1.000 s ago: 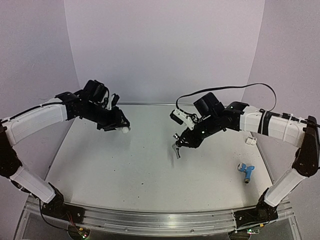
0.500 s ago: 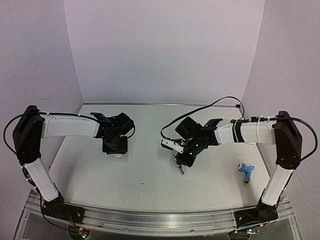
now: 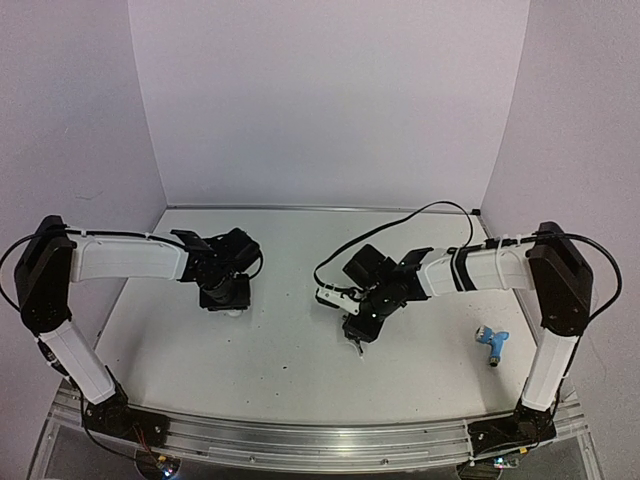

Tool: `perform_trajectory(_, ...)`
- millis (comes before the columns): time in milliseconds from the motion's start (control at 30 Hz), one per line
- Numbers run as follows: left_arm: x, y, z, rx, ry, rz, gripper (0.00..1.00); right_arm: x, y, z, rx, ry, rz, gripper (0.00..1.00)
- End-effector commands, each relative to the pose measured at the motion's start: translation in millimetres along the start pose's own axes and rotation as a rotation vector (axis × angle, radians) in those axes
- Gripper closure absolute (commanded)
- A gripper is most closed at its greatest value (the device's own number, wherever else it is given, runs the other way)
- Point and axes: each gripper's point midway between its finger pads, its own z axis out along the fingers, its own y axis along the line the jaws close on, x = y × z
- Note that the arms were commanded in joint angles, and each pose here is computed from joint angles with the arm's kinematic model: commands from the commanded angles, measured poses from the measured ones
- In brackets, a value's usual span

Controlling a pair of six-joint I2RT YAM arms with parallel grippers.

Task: Install the water faucets

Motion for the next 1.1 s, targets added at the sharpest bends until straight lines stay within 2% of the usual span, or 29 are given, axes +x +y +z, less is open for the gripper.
perform_trajectory(0, -18, -3, -19, 0.046, -0.078, -0.025, 1.0, -15, -4, -6, 0.034, -0.061, 0.08, 0.42)
perform_trajectory(67, -18, -2, -23, 0.054, -0.085, -0.029, 1.0, -26, -11, -18, 0.058, -0.107, 0.214, 0.26)
perform_trajectory(233, -20, -5, -32, 0.095, -0.092, -0.041, 1.0, -37, -14, -35, 0.022, -0.166, 0.607, 0.02)
perform_trajectory(400, -21, -18, -46, 0.192, -0.09, -0.044, 1.0, -14, -19, -35, 0.045, -0.228, 0.8, 0.02)
perform_trajectory(500, -24, -27, -56, 0.263, -0.083, -0.052, 1.0, -13, -24, -36, 0.037, -0.384, 0.862, 0.02)
perform_trajectory(567, -24, -32, -64, 0.309, -0.074, -0.065, 1.0, -8, -29, -36, 0.066, -0.44, 0.88, 0.03)
perform_trajectory(600, -25, -33, -65, 0.318, -0.075, -0.072, 1.0, -2, -28, -33, 0.067, -0.436, 0.88, 0.03)
perform_trajectory(667, -25, -36, -71, 0.361, -0.067, -0.096, 1.0, -8, -28, -32, 0.044, -0.511, 0.876, 0.06)
perform_trajectory(733, -26, -44, -82, 0.455, -0.046, -0.139, 1.0, -13, -22, -26, 0.006, -0.54, 0.838, 0.16)
perform_trajectory(833, -26, -49, -89, 0.578, -0.015, -0.215, 1.0, -15, -19, -23, -0.001, -0.565, 0.804, 0.25)
perform_trajectory(1000, -26, -48, -107, 0.906, 0.074, -0.388, 1.0, -20, -17, -23, 0.006, -0.628, 0.722, 0.29)
perform_trajectory(1067, -28, -45, -112, 0.963, 0.079, -0.429, 1.0, -23, -15, -19, -0.002, -0.628, 0.698, 0.31)
